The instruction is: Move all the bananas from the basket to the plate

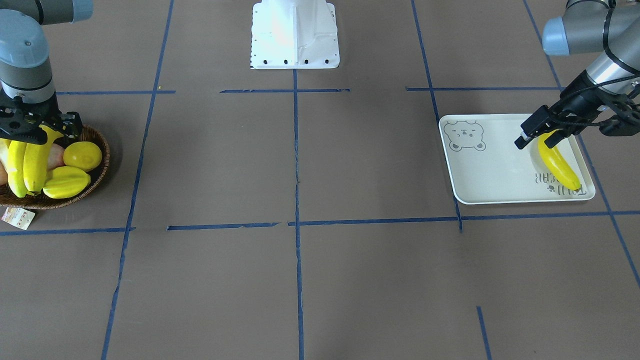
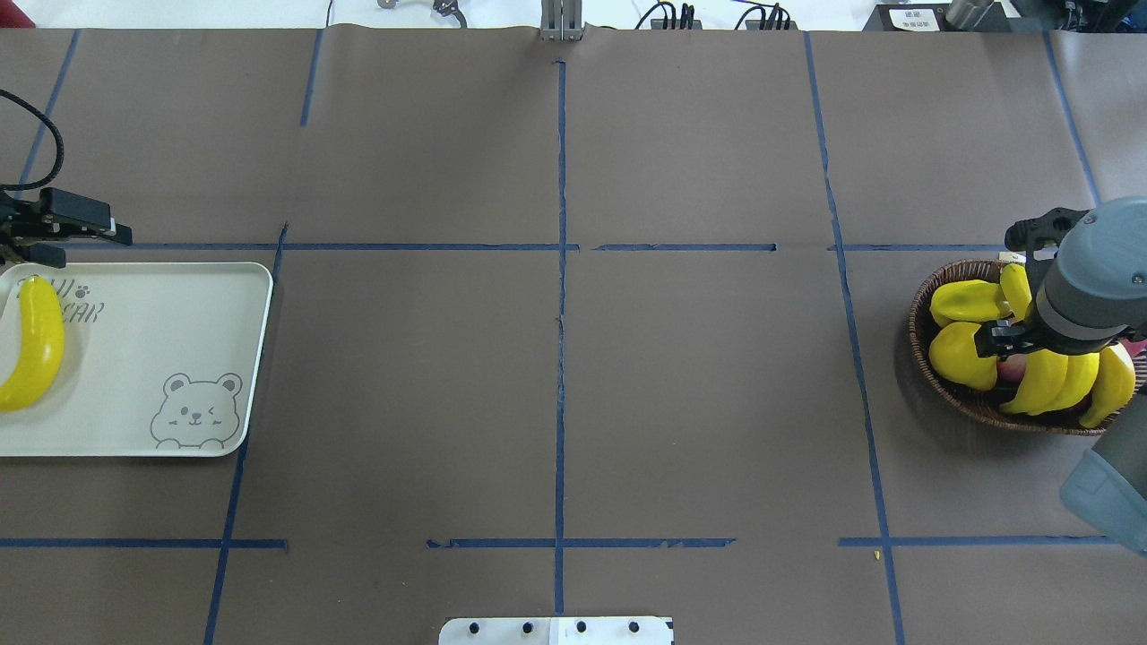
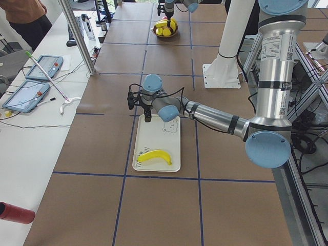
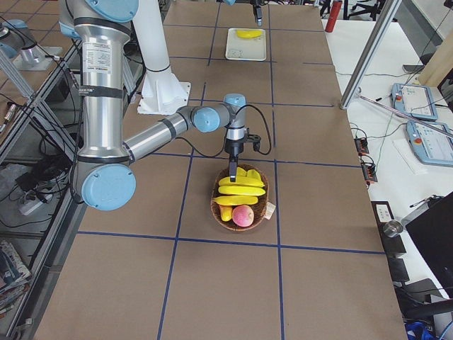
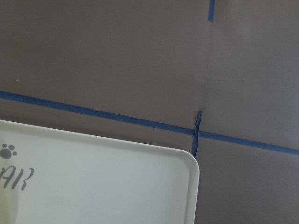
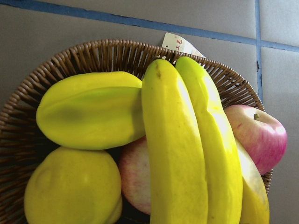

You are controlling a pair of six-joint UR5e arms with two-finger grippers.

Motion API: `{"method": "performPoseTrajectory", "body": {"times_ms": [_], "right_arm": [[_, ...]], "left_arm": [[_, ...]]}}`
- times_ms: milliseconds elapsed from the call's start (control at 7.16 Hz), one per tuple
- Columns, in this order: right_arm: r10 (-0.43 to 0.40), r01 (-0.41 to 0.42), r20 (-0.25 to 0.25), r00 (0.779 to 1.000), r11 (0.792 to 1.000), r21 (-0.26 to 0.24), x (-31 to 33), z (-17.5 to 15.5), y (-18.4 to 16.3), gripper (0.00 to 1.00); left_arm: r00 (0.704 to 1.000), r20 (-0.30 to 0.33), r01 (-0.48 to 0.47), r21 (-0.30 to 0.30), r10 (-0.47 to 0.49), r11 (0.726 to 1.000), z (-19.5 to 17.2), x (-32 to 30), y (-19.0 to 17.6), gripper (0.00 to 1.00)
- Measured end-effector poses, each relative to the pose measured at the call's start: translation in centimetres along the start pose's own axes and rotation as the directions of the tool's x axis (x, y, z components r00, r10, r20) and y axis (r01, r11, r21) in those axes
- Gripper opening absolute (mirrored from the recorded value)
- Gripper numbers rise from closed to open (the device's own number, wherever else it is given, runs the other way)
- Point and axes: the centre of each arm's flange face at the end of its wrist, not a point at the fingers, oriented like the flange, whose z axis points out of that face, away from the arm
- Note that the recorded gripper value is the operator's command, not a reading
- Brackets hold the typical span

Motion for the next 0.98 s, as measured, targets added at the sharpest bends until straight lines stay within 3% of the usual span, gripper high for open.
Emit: {"method": "performPoseTrajectory", "body": {"times_ms": [140,279,558,977], "right_arm": [[0.001,-0.001,-0.007,1.0,1.0,0.001,0.08,0.26,-0.07,0.98],[0.0,0.0,-0.013,1.0,1.0,0.003,0.08,0.39,-0.13,0.82],[0.001,-0.001,-0.016,1.0,1.0,0.003,-0.04,0.63,-0.29,0.61],[0.001,-0.001,-0.017,1.0,1.0,-0.001,0.03,0.85,-0.32,0.62]], "left_arm": [[1.0,0.001,0.001,0.0,-0.001,1.0,0.02,-0.04,0.0,1.0],[1.0,0.001,0.001,0.0,-0.001,1.0,0.02,-0.05,0.0,1.0],[1.0,0.001,0.001,0.0,-0.001,1.0,0.02,-0.06,0.01,1.0],[1.0,0.0,0.0,0.0,0.0,1.0,0.04,-0.07,0.0,1.0]]}}
